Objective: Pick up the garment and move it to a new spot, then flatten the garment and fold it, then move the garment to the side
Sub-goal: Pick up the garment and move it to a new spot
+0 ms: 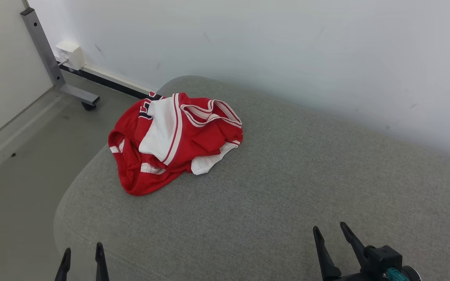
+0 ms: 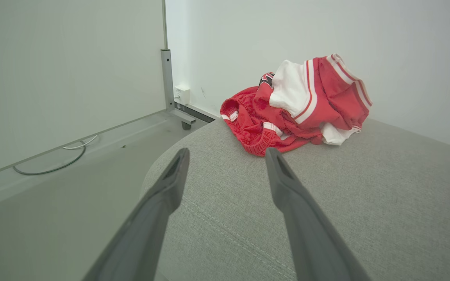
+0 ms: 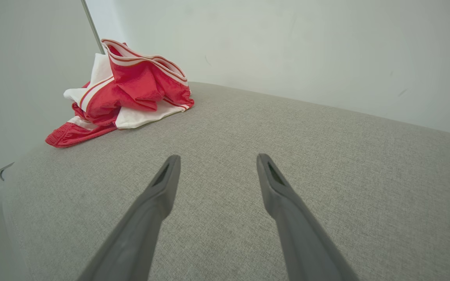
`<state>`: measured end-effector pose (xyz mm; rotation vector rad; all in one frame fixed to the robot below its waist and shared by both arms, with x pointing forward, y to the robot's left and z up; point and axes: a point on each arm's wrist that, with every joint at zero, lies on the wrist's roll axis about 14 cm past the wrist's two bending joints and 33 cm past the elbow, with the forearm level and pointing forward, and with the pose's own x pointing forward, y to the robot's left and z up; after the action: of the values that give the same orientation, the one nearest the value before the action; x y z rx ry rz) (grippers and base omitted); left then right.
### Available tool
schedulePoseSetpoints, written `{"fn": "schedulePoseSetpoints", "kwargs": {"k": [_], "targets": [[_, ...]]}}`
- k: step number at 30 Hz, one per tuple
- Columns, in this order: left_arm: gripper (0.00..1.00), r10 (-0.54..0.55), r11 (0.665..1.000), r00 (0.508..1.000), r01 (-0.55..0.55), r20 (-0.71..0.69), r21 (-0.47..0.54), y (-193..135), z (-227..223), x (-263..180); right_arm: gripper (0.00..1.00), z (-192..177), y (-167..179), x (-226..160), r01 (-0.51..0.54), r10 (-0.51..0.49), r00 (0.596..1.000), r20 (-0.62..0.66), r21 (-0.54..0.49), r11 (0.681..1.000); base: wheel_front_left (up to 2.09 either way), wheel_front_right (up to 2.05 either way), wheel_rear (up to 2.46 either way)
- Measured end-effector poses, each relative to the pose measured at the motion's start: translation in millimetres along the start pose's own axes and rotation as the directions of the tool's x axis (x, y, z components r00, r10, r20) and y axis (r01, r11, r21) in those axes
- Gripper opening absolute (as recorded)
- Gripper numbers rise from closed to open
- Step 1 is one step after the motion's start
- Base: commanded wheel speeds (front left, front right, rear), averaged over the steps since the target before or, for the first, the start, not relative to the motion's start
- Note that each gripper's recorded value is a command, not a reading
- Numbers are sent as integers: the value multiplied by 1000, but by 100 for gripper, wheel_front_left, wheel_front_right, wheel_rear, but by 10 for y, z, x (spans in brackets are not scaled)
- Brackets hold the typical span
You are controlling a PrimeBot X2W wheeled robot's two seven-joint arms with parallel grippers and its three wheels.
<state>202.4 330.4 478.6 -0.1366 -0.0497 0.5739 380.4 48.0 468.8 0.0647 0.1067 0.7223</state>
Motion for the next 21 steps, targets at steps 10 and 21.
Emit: {"fn": "schedulePoseSetpoints", "kwargs": {"k": [10, 21], "targets": [[100, -104, 993, 994, 106, 39, -48, -213, 295, 522, 100, -40, -134, -94, 47, -48, 999, 2, 22, 999, 0, 0, 0], [100, -228, 879, 971, 171, -76, -444, -505, 945, 1536, 100, 164, -210, -23, 51, -50, 997, 53, -8, 999, 0, 0, 0]]}}
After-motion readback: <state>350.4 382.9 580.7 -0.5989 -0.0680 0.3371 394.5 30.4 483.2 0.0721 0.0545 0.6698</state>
